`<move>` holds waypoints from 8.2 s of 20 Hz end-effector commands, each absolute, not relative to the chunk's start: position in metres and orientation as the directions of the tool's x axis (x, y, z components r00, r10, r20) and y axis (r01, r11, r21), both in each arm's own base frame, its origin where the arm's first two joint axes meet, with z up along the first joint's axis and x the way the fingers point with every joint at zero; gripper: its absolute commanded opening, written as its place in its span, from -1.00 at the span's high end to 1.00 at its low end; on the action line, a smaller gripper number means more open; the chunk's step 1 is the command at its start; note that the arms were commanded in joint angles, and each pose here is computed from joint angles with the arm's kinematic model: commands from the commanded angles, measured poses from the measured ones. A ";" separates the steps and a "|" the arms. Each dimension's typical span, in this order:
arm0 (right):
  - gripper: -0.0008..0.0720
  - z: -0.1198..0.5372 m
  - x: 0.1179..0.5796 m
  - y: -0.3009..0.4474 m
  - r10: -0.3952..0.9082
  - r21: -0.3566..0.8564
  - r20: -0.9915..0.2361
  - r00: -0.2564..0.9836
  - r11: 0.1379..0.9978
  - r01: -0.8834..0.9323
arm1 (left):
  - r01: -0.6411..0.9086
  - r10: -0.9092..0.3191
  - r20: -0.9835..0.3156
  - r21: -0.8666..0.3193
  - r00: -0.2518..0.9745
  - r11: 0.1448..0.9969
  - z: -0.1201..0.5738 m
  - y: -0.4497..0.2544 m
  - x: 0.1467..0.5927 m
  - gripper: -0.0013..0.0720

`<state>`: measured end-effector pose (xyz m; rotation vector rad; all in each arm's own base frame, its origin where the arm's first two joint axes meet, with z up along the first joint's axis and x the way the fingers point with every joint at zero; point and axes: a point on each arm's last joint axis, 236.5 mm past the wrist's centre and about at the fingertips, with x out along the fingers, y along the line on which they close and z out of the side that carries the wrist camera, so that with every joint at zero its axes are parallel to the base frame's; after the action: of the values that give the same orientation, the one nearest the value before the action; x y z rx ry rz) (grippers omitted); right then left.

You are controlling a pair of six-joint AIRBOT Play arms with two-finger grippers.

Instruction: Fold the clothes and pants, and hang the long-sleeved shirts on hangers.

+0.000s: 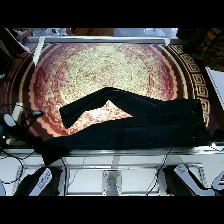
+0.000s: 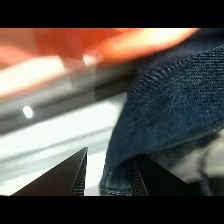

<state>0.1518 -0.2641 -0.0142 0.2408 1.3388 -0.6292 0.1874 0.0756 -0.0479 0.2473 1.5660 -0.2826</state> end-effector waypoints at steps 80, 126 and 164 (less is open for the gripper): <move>0.94 0.010 0.544 -0.184 0.003 0.421 -0.720 0.694 0.798 0.432 | -0.160 -0.010 -0.775 -0.143 0.632 0.977 0.034 0.134 0.519 0.90; 0.71 -0.068 0.380 -0.122 0.130 0.174 -0.975 0.180 0.952 0.252 | 0.082 -0.010 -0.942 0.019 0.334 0.996 -0.078 0.140 0.502 -0.26; 0.06 0.043 0.361 -0.116 0.036 0.095 -0.934 0.356 0.984 0.150 | -0.120 -0.216 -0.975 -0.220 0.043 0.968 0.021 0.114 0.379 -0.16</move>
<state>0.3714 -0.1215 0.0072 0.2253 1.2687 -0.0840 0.3805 0.1505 -0.0011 -0.2112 1.6029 0.0738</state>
